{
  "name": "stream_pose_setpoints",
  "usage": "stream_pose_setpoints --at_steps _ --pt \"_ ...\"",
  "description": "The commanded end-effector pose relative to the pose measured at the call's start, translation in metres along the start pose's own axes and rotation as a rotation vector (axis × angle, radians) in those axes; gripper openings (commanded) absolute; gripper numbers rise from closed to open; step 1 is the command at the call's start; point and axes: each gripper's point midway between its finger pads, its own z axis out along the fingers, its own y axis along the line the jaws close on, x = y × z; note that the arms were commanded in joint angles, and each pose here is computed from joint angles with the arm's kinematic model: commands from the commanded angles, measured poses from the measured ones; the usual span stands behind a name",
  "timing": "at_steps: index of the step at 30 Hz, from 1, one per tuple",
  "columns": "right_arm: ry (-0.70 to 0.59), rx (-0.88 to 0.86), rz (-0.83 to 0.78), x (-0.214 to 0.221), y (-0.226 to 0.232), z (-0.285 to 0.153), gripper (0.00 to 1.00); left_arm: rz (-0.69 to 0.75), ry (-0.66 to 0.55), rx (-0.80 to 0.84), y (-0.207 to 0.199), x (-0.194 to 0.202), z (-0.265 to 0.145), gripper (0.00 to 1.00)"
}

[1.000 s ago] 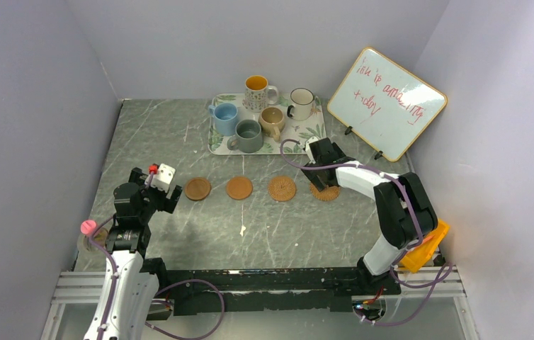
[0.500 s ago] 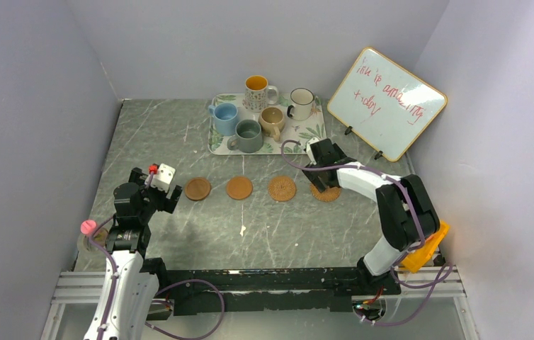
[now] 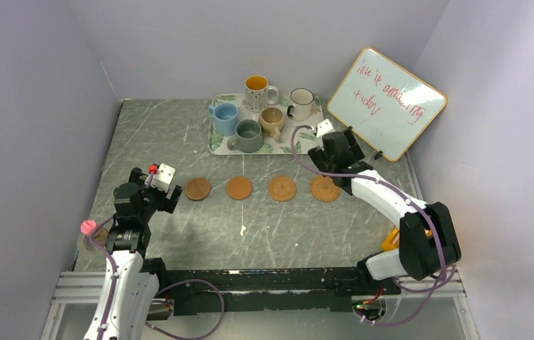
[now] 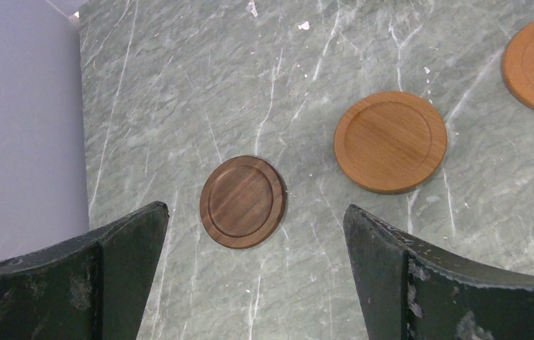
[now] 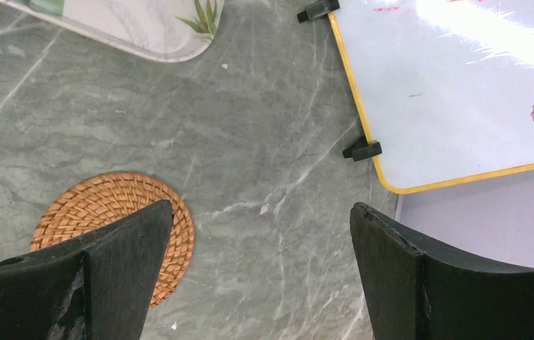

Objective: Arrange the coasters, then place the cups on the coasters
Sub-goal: Move the coaster to the center of the board, then move the cup to the tray.

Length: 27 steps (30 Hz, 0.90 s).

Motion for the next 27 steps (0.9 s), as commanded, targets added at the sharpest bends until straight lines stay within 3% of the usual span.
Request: stream_pose_setpoints --at_steps 1,21,27 --pt "-0.013 0.017 0.026 0.0 -0.002 0.004 1.0 -0.006 -0.026 -0.016 0.004 -0.005 0.002 1.0" --pt "-0.087 -0.049 0.068 -0.018 -0.004 -0.014 1.0 0.005 0.021 -0.042 0.012 0.001 0.007 1.0" --pt "-0.12 -0.158 0.081 -0.037 0.008 -0.025 1.0 0.053 0.015 0.003 0.01 -0.008 0.011 1.0"
